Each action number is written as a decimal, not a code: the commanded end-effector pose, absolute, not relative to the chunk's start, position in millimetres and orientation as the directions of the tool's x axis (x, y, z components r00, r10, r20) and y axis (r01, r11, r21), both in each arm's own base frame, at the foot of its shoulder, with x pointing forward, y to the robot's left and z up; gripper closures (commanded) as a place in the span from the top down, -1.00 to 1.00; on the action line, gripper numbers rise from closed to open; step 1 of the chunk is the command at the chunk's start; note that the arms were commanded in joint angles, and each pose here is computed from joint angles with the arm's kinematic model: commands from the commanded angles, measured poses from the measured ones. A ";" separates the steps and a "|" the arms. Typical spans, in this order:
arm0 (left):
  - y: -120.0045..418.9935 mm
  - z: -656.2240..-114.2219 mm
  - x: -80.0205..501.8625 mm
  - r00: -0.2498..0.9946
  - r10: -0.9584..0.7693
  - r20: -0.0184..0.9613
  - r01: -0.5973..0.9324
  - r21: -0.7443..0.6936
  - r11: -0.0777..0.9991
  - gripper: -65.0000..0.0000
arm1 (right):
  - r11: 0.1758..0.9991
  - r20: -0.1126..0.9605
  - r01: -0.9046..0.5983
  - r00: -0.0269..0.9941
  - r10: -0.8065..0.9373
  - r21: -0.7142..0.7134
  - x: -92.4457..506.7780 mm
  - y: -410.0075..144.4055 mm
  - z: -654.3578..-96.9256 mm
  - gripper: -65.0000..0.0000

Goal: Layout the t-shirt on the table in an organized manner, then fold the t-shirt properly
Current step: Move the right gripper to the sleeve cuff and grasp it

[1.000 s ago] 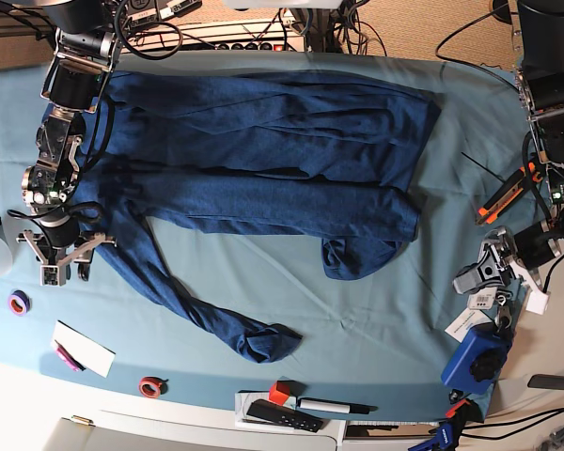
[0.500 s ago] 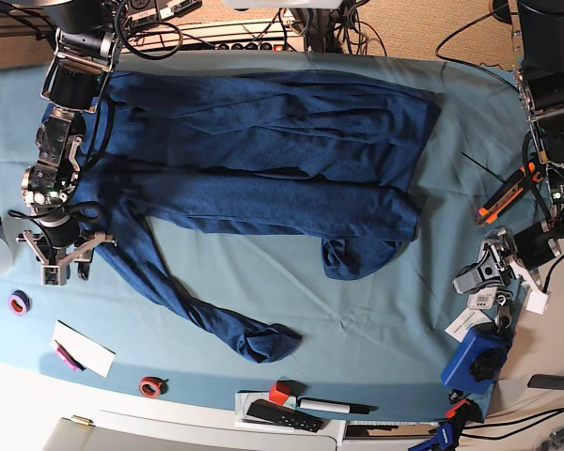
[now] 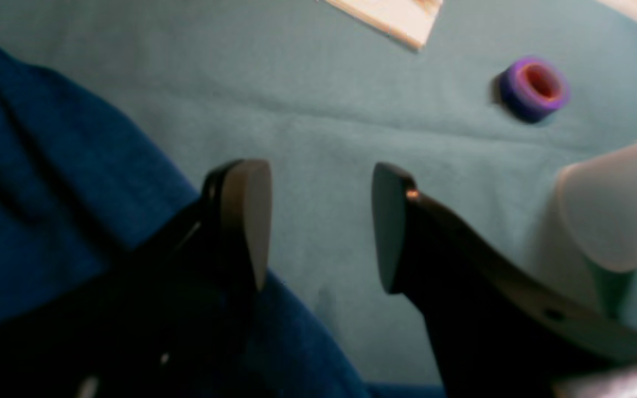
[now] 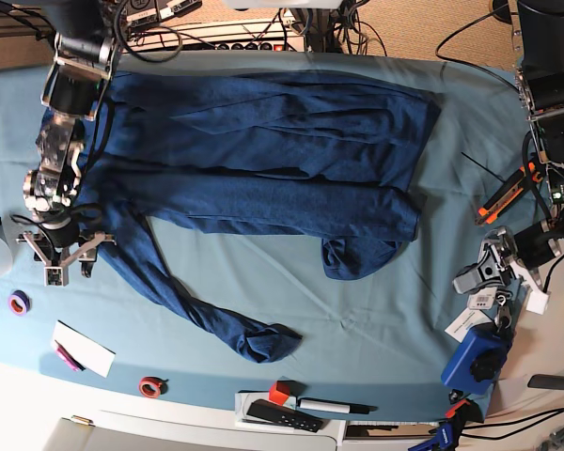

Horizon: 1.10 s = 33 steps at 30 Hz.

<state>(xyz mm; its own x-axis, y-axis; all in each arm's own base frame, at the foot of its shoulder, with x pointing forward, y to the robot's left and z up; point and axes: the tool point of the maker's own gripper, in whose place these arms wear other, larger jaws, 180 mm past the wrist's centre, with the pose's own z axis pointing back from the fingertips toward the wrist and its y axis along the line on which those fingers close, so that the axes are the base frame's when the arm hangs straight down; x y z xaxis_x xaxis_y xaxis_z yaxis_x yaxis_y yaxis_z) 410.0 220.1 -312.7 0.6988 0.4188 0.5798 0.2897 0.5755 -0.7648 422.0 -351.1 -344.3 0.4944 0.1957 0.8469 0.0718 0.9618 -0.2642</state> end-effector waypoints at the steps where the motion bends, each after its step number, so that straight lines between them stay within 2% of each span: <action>1: 229.7 -286.2 422.3 0.644 0.438 0.627 0.335 -0.746 0.576 -0.18 | 0.960 0.879 0.102 0.436 0.192 -0.260 437.4 -360.4 -322.2 -0.09; 6: 229.6 -286.4 422.2 0.645 0.437 0.627 0.335 -0.746 0.576 -0.18 | 0.986 0.897 0.082 0.431 0.096 -0.145 466.7 -351.7 -333.7 -0.09; 10: 229.6 -286.5 422.1 0.645 0.437 0.627 0.334 -0.746 0.576 -0.18 | 0.997 0.904 0.054 0.427 0.031 -0.059 489.6 -333.7 -333.5 0.10; 15: 229.7 -286.8 422.1 0.646 0.435 0.627 0.334 -0.745 0.578 -0.18 | 1.000 0.902 0.021 0.431 -0.010 0.001 500.4 -306.7 -340.2 0.11; 20: 229.6 -287.1 422.0 0.646 0.435 0.627 0.334 -0.745 0.578 -0.18 | 0.994 0.883 -0.099 0.470 0.005 0.048 499.4 -274.2 -348.4 0.11; 25: 229.7 -287.1 422.0 0.647 0.434 0.627 0.333 -0.745 0.578 -0.18 | 0.984 0.825 -0.179 0.554 0.117 -0.020 491.3 -262.0 -366.5 0.11; 30: 229.6 -287.2 421.9 0.647 0.434 0.627 0.333 -0.744 0.578 -0.18 | 0.973 0.774 -0.198 0.595 0.215 -0.118 481.6 -263.4 -385.8 0.11; 33: 229.6 -287.0 422.1 0.646 0.434 0.627 0.334 -0.744 0.578 -0.18 | 0.968 0.759 -0.215 0.607 0.236 -0.129 474.9 -260.7 -395.2 0.10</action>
<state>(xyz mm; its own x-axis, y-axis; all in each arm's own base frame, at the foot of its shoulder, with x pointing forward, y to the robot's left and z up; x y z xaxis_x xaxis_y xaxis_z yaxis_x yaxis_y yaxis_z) 410.3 220.6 -311.9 0.6964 0.4229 0.5798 0.2897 0.5735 -0.7663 477.2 -253.7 -393.3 0.5759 0.1971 0.7934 -0.2046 0.9744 -0.0936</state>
